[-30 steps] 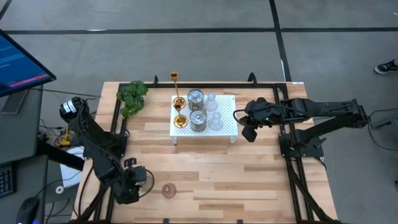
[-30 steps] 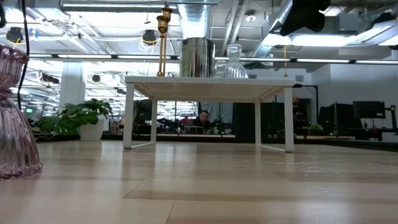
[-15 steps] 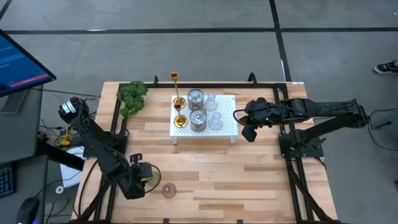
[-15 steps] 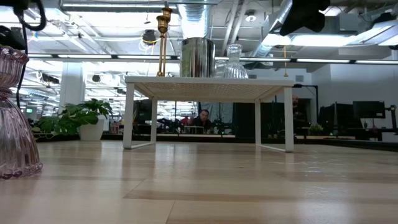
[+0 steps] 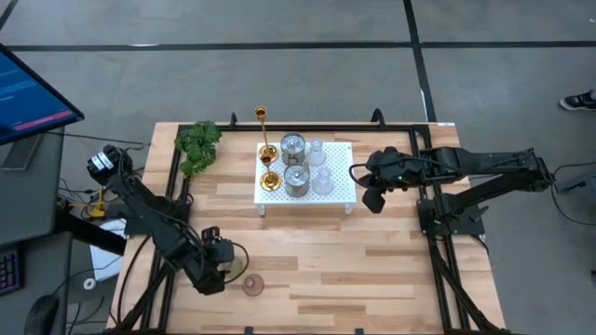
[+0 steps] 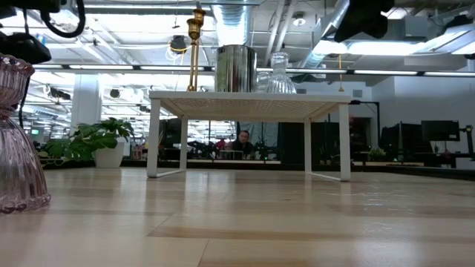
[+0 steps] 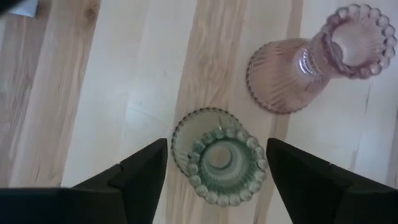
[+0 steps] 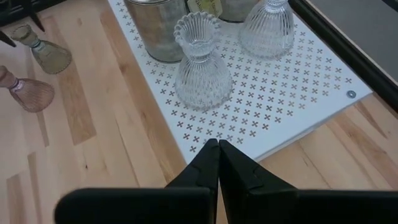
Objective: Pick & Place candle stick holders
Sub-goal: Put the green glass candle holder on the shelf
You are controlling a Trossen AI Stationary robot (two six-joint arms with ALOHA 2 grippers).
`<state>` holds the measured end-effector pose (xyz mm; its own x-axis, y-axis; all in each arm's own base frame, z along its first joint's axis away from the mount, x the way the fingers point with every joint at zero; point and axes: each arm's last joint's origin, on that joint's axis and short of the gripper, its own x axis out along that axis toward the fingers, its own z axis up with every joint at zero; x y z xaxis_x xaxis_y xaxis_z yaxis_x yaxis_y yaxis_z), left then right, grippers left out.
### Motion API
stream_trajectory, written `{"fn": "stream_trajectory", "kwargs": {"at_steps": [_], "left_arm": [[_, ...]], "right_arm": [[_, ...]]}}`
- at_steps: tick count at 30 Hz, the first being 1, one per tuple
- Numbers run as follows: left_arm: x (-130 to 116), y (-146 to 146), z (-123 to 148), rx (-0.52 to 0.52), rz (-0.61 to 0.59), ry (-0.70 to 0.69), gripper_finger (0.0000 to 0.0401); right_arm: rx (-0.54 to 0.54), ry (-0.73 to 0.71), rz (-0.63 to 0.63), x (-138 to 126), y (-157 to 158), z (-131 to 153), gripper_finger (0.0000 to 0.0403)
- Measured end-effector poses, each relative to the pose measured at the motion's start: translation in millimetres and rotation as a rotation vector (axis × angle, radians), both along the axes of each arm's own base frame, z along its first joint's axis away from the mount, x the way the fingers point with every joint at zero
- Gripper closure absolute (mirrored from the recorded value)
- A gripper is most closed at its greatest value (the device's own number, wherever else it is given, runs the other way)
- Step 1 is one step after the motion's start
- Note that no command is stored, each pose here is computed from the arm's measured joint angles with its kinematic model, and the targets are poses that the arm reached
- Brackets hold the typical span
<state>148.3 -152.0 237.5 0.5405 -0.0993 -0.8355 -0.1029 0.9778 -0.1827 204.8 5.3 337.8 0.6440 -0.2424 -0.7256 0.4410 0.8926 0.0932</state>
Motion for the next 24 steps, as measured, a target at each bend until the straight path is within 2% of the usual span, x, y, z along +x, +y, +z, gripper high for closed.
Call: {"fn": "stream_trajectory", "kwargs": {"at_steps": [3, 9, 14, 18, 24], "left_arm": [[2.0, 1.7, 0.0, 0.001, -0.006, 0.005, 0.0135], [5.9, -0.6, -6.8, -0.036, -0.112, 0.112, 0.0177], [8.8, 1.2, -6.3, 0.011, -0.093, 0.064, 0.0201], [10.7, 4.7, -2.7, 0.006, -0.066, 0.031, 0.0198], [10.3, 4.9, -1.6, 0.0, -0.067, 0.026, 0.0164]], "right_arm": [[0.0, 0.0, 0.007, 0.0, 1.4, 0.0, 0.0403], [-0.005, 0.002, 0.031, -0.2, 5.3, 0.0, 0.0403], [-0.005, 0.003, 0.039, -0.4, 6.7, -0.1, 0.0403], [-0.006, 0.005, 0.039, -0.5, 6.6, -0.2, 0.0403], [-0.006, 0.005, 0.039, -0.5, 6.7, -0.2, 0.0403]]}}
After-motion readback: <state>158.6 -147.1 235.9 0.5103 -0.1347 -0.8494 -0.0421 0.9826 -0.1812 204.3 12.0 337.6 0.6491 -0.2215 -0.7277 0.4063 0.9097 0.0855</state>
